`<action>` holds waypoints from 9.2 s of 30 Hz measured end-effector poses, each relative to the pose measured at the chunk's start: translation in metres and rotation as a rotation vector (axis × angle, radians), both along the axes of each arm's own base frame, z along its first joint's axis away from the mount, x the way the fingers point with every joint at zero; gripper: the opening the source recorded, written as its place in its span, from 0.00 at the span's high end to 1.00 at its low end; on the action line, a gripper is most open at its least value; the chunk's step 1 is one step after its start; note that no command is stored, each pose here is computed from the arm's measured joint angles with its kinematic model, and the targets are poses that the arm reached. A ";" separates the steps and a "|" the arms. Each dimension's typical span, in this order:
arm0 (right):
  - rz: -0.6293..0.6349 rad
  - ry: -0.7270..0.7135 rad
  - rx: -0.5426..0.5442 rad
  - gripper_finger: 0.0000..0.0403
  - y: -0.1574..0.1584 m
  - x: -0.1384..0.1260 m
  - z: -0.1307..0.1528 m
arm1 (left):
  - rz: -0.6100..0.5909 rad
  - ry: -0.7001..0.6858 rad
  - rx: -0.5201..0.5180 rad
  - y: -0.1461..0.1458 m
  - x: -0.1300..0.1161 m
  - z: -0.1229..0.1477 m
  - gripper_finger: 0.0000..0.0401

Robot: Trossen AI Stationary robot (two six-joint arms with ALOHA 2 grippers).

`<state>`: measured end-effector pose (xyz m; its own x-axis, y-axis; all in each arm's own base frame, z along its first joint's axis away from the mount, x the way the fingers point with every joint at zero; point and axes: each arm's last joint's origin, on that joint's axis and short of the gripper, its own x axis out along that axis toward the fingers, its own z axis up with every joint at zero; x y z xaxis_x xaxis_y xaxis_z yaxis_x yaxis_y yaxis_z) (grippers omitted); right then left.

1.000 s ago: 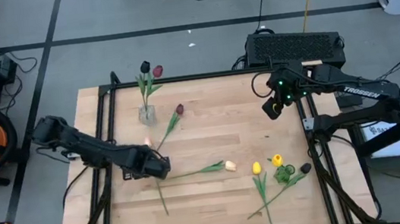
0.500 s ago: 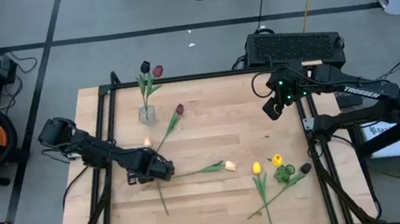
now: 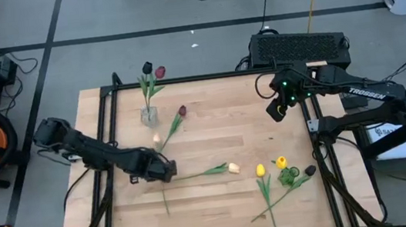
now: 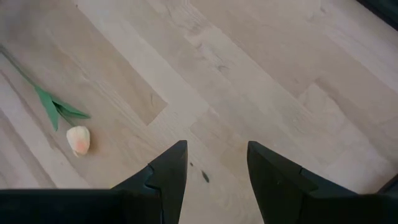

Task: Sort flowers into vase by color
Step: Put the left white flower into the transparent green vase

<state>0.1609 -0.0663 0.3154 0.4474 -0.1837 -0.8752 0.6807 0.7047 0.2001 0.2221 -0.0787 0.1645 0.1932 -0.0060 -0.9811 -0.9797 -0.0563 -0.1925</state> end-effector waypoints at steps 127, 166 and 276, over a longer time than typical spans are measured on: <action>0.032 -0.775 -0.468 1.00 0.054 -0.074 0.085 | -0.897 -1.099 1.004 0.173 0.126 0.162 0.64; 0.325 -0.798 -0.240 1.00 0.098 -0.076 0.077 | -0.881 -1.057 0.957 0.161 0.129 0.157 0.64; 0.193 -0.451 -0.294 0.56 0.226 -0.093 -0.022 | -0.854 -1.089 0.890 0.151 0.131 0.157 0.64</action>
